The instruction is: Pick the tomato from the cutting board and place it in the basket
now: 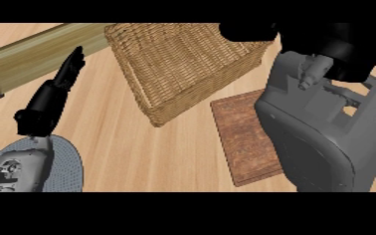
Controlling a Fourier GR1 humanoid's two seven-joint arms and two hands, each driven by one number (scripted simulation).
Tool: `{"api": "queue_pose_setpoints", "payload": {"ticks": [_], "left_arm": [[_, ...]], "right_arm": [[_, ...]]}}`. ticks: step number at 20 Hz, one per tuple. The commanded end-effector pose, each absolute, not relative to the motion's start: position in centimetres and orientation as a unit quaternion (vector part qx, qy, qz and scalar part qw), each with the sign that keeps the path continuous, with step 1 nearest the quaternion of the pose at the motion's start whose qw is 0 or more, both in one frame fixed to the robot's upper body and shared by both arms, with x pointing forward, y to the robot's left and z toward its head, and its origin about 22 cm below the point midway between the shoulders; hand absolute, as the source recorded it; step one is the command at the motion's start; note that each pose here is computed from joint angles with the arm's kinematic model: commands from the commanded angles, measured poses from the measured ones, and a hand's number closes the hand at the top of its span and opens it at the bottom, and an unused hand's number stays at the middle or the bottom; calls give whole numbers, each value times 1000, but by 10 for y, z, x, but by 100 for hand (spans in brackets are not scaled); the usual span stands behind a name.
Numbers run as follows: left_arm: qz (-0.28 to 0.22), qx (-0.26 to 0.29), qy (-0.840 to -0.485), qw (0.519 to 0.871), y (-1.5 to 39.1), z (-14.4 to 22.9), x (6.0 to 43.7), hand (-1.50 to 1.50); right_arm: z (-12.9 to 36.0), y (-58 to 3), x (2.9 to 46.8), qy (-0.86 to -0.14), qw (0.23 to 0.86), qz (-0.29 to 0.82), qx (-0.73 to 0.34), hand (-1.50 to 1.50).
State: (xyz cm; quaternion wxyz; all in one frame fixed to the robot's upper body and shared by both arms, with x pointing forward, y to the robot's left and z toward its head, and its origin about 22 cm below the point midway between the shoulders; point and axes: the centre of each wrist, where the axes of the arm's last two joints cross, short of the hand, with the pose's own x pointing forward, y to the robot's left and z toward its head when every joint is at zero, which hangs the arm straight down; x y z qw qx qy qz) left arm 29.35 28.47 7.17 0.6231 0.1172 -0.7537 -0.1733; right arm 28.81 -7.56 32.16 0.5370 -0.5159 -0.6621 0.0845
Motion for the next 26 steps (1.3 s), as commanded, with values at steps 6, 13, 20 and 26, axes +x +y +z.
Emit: {"api": "queue_pose_setpoints", "payload": {"ticks": [6, 13, 20, 26], "left_arm": [[-183, 115, -757, 617, 264, 74, 304, 0], [-183, 100, -760, 616, 273, 80, 301, 0], [-171, 117, -756, 620, 278, 73, 299, 0], [-165, 114, -748, 633, 301, 67, 285, 0]], "right_arm": [[351, -39, 354, -581, 641, 71, -496, 150], [344, -28, 393, -529, 705, 111, -459, 150], [328, -22, 416, -427, 713, 190, -522, 150], [317, -11, 423, -379, 703, 267, -539, 150]]}}
